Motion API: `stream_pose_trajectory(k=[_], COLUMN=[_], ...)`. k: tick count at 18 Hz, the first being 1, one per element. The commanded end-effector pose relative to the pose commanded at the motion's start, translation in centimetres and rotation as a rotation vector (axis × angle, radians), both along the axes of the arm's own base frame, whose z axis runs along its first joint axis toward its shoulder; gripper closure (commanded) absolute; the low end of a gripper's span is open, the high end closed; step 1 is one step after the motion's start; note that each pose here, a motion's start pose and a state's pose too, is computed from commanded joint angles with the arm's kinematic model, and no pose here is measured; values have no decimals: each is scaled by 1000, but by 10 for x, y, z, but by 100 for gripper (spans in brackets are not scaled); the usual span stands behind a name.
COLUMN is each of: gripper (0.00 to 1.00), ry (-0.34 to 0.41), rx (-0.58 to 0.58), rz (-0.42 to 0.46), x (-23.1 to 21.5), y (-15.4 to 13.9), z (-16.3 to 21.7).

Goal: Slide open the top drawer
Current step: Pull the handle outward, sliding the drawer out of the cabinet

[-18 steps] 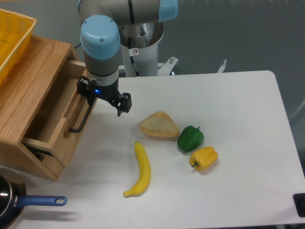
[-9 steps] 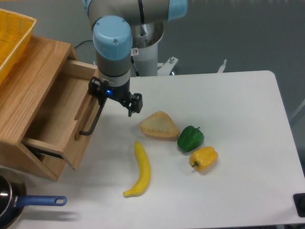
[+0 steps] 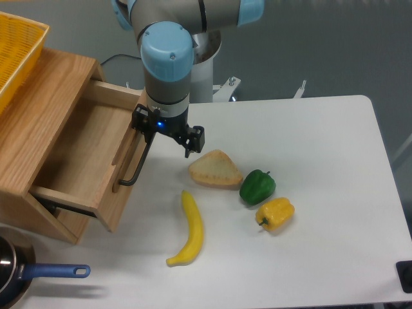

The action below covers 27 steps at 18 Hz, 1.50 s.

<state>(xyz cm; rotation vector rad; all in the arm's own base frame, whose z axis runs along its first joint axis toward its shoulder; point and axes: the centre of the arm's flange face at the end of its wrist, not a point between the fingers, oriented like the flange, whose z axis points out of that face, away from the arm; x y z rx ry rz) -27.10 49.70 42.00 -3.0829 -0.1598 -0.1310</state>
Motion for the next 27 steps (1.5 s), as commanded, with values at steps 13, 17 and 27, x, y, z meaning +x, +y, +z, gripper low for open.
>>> stream_pose_trajectory(k=[13, 17, 27], gripper=[0, 0, 0], ry=[21, 40, 42], rx=[21, -7, 8], rz=[14, 11, 14], x=[-20, -23, -14], y=[-6, -8, -8], z=[13, 11, 20])
